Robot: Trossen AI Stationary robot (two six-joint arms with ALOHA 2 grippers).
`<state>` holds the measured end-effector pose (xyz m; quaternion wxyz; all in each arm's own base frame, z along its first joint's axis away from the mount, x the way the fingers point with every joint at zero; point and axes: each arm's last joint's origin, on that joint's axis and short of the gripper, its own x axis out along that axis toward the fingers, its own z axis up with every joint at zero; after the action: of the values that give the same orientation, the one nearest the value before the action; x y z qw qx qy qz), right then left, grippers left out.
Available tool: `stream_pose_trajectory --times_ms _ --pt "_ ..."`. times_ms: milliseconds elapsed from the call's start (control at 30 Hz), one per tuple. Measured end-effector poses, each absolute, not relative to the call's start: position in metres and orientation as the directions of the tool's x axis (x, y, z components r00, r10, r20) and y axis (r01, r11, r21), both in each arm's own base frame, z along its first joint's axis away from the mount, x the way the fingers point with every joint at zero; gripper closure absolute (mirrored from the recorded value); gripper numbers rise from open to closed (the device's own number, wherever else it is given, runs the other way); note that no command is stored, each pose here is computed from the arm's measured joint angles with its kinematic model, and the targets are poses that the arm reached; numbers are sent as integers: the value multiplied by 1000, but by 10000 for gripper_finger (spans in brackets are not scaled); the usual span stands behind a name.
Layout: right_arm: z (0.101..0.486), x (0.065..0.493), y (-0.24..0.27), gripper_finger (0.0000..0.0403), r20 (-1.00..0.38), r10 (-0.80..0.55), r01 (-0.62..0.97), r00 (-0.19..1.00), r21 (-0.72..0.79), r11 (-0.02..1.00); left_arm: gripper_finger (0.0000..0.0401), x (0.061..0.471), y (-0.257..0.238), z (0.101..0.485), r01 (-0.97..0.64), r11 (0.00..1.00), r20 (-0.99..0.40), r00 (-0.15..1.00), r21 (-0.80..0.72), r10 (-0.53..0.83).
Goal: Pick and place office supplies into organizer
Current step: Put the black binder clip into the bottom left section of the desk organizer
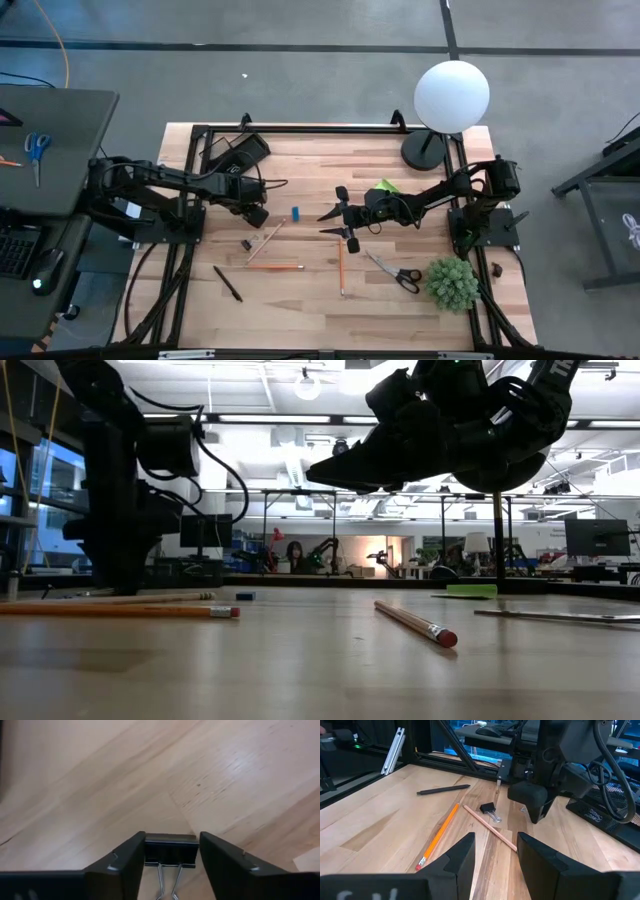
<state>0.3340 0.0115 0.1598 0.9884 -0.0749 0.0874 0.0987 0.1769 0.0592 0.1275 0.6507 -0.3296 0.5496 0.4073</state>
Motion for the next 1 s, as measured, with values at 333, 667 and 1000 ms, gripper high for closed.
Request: stream_pose_trajectory --times_ms 333,667,1000 --pt "160 334 11 265 -188 174 -201 967 -133 971 292 193 64 146 -817 577 -976 115 14 187" --pt "159 334 11 265 -196 174 -201 965 -131 971 284 202 83 199 -744 583 -901 -58 327 431" --pt "158 334 11 265 -202 173 -202 964 -130 971 285 183 123 205 -736 554 -888 -142 390 437"
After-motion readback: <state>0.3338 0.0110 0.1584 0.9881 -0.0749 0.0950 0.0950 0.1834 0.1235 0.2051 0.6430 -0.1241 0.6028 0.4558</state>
